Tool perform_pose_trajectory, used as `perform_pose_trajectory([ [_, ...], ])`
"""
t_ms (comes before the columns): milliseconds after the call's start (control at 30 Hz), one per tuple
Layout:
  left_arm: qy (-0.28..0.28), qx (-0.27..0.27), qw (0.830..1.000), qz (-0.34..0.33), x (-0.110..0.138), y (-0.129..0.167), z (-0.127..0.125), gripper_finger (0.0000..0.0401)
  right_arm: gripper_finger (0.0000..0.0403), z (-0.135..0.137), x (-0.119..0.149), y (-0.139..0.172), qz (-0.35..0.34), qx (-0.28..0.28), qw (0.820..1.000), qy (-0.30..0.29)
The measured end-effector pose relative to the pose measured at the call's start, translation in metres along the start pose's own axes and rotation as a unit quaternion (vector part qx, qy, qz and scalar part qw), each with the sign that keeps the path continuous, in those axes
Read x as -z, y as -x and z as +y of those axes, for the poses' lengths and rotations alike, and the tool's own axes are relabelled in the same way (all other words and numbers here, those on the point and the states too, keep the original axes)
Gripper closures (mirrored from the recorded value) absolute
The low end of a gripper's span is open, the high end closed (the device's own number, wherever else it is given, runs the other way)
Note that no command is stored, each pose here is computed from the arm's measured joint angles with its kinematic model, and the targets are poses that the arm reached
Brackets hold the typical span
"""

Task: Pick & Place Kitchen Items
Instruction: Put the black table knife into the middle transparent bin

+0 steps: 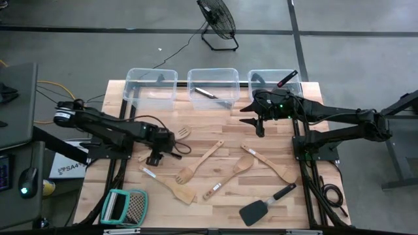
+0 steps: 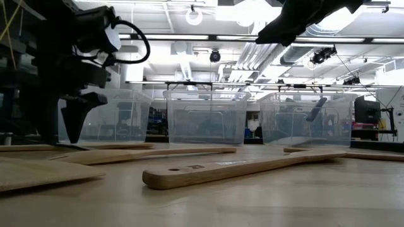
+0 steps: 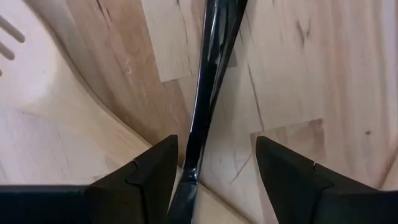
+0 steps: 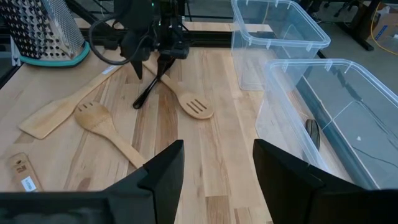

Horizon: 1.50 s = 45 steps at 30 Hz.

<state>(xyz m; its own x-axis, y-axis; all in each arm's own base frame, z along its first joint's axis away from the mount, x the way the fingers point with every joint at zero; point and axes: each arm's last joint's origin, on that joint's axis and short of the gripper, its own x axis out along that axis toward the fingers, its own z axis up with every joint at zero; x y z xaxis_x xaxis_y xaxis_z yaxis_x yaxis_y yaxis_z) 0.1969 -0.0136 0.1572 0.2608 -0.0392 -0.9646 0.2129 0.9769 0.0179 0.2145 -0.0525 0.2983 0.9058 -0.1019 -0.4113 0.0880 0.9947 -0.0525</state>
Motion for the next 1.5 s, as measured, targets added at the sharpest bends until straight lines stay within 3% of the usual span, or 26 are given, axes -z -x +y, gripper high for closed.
perform_pose_trajectory([
  [567, -0.092, -0.001, 0.995, 0.027, -0.001, -0.011, 0.001, 0.0188, 0.0219, 0.000, 0.000, 0.000, 0.000, 0.000, 1.000, 0.000],
  [933, -0.059, 0.005, 0.998, 0.029, -0.001, -0.017, 0.014, 0.0190, 0.0219, 0.000, 0.000, 0.000, 0.000, 0.000, 1.000, 0.000],
  [1500, -0.060, -0.004, 0.998, 0.029, -0.001, -0.017, 0.016, 0.0341, 0.0219, 0.000, 0.000, 0.000, 0.000, 0.000, 1.000, 0.000],
])
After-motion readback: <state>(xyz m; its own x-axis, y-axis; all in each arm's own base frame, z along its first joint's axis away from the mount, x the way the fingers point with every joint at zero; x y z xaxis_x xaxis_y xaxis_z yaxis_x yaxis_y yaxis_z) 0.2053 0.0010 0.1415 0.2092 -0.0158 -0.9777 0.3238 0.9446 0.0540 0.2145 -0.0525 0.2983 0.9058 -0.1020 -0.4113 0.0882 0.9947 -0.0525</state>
